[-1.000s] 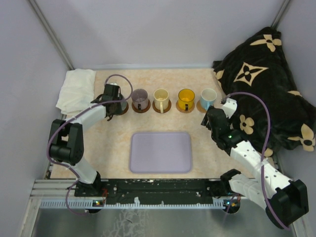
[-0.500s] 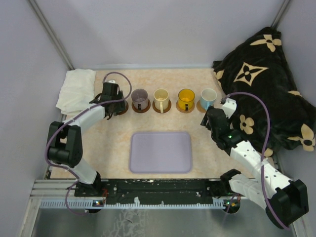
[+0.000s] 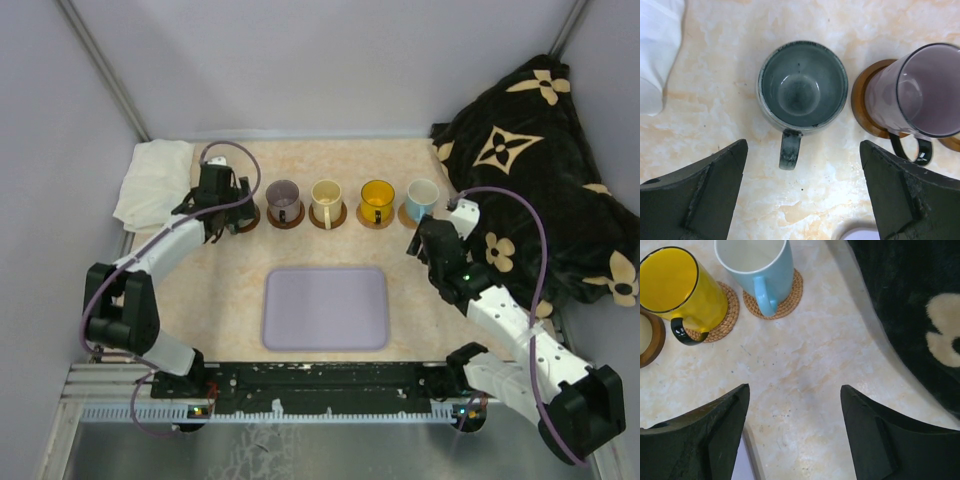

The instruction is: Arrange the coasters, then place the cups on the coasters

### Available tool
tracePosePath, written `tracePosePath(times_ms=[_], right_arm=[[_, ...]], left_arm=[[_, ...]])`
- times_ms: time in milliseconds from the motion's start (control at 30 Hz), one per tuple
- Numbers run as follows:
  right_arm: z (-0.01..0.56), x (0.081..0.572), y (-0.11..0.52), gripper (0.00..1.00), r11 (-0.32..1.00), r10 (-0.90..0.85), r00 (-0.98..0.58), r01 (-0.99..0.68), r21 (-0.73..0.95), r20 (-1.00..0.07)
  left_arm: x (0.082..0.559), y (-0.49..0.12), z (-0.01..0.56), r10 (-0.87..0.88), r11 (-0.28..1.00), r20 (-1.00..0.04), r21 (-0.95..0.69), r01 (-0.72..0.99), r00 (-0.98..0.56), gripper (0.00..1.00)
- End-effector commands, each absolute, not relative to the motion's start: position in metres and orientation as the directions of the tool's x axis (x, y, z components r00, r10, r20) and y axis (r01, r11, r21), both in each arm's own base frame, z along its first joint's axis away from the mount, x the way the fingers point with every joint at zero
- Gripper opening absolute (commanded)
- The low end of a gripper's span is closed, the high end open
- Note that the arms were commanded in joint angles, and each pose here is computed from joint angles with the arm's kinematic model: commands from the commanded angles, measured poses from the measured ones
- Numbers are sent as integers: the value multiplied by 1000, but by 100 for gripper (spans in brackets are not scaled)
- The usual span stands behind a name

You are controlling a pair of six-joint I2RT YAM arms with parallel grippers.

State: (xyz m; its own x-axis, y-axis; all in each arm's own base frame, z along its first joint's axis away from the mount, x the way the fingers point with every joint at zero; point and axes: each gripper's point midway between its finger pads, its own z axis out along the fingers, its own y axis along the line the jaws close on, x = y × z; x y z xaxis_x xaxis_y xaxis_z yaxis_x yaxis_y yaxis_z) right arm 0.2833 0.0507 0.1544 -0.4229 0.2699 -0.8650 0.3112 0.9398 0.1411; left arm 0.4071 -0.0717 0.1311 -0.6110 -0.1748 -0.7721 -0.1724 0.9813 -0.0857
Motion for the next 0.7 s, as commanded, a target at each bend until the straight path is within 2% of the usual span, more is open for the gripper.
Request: tracePosePath(times_ms=[0, 200, 467, 667], right_arm=[[199, 294, 35, 77, 933, 231, -319, 341, 116, -919], [222, 312, 19, 98, 924, 216, -296, 369, 97, -930], [243, 315, -53, 99, 846, 363, -211, 483, 225, -908], [263, 294, -71, 99, 786, 430, -112, 534, 311, -896]], left_arm=[[401, -61, 177, -192, 976, -835, -108, -190, -515, 99], [389, -47, 208, -187, 971, -872, -95, -218, -451, 99], [368, 12, 224, -291, 920, -881, -151, -360, -372, 99], [358, 47, 215, -370, 896, -820, -192, -400, -436, 99]])
